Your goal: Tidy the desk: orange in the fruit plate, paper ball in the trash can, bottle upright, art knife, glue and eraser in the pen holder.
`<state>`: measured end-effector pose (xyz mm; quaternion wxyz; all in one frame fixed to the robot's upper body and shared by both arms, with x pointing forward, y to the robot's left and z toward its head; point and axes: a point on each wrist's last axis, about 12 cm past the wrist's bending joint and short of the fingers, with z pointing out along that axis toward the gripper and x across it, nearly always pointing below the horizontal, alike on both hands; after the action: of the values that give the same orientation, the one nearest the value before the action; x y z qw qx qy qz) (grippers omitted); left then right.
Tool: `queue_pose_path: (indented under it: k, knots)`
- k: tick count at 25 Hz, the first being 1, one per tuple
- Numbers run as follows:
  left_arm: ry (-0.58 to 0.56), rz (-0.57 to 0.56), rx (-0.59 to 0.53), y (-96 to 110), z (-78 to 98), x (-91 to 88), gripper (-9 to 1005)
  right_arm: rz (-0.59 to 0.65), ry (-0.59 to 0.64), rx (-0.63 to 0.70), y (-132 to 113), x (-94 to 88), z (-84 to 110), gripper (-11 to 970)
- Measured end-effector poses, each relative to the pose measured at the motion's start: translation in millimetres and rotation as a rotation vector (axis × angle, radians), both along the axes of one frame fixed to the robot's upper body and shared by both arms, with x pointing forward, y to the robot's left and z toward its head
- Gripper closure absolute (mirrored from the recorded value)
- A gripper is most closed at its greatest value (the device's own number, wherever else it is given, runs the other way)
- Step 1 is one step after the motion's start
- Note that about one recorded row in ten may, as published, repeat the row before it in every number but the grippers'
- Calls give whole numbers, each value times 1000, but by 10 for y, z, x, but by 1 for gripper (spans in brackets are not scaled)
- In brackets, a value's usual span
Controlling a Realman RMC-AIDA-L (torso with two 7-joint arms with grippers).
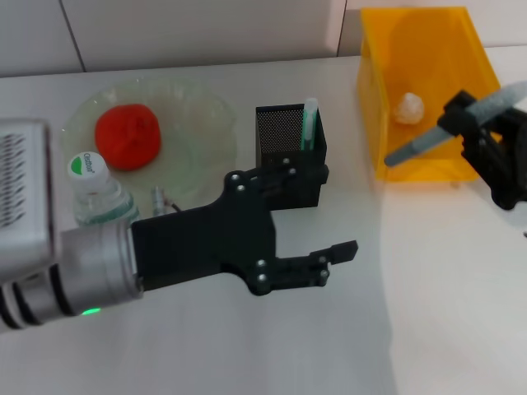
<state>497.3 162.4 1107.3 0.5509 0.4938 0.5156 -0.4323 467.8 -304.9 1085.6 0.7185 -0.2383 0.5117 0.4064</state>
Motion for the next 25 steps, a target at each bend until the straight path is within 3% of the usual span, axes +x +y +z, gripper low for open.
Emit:
queue_pose_path:
  k: [3, 4, 5, 9, 10, 20, 25]
  knots:
    - [-15, -9, -96, 94, -83, -53, 203, -28, -40, -2, 86, 105, 13, 816]
    - [-33, 1, -142, 197, -252, -129, 182, -36, -55, -2, 140, 156, 16, 817]
    - [-73, 2, -147, 243, -380, -212, 182, -64, -76, -13, 265, 282, 9, 817]
    - [-110, 18, -145, 311, -516, -326, 183, -115, -95, -58, 452, 463, -19, 818]
    - [-105, 24, -150, 323, -528, -346, 183, -148, -92, -89, 547, 567, -39, 818]
    - [-63, 44, -165, 367, -560, -402, 185, -186, 22, -194, 761, 885, -120, 818]
    - [-48, 46, -159, 366, -572, -402, 185, -178, 62, -214, 816, 921, -158, 818]
